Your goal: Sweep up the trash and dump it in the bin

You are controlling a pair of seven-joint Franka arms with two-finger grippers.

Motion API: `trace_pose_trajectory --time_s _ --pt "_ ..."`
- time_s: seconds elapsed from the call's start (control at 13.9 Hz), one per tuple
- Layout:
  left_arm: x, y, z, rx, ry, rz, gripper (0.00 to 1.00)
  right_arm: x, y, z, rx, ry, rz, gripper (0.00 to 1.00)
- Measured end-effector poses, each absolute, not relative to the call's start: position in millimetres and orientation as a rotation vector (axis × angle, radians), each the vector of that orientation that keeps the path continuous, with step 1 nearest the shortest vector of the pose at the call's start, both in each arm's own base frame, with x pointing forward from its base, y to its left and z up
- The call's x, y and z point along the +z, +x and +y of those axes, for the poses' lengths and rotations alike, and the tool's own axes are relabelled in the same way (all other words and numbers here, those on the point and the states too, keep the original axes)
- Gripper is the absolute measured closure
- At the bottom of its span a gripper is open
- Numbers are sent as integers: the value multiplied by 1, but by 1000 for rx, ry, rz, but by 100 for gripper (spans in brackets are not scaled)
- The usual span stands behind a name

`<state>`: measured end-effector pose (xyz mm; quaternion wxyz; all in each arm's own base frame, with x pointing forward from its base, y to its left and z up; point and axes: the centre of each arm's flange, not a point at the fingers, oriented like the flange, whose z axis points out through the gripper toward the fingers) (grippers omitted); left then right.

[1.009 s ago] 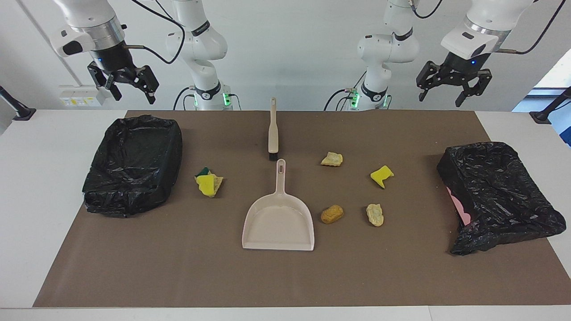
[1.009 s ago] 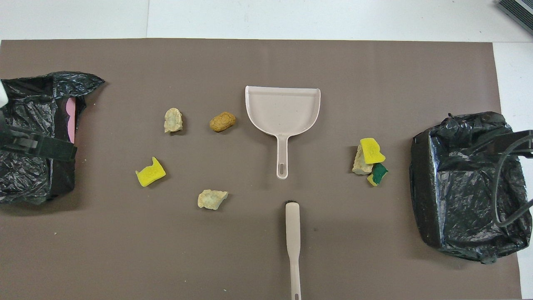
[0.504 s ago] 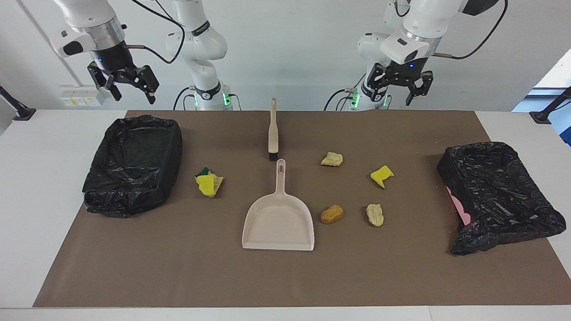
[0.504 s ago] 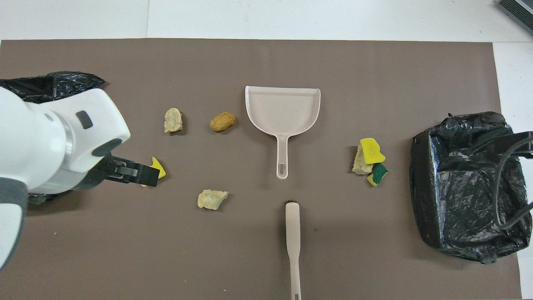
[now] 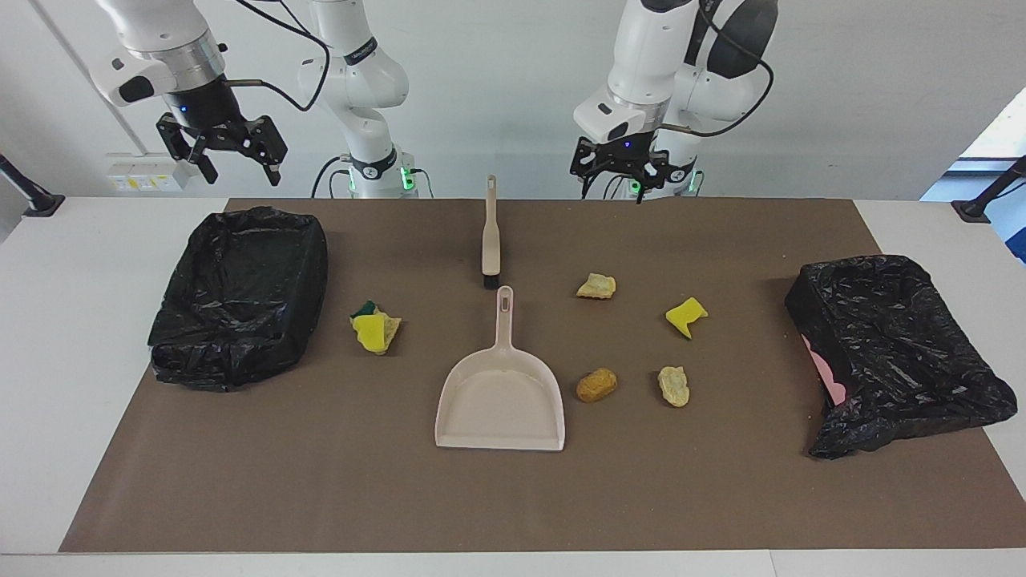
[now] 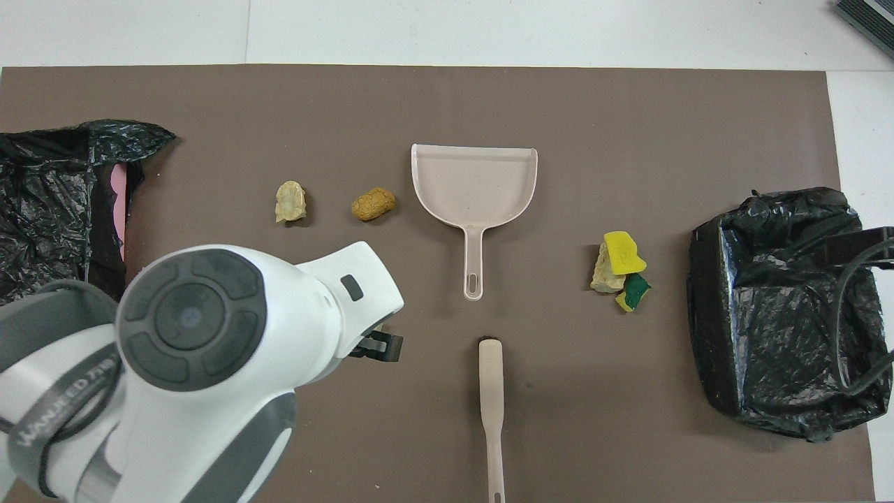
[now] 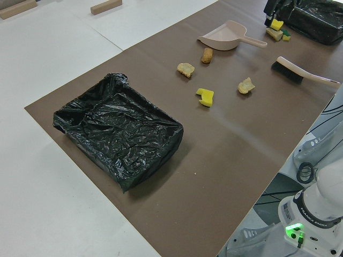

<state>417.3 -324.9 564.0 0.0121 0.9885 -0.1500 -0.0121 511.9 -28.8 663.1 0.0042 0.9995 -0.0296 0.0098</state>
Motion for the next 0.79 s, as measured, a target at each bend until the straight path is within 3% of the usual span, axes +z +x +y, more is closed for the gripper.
trace_pose_trajectory --time_s 0.79 --pt "407 277 -444 -53 3108 -414 0 654 511 -30 -7 3133 -94 0"
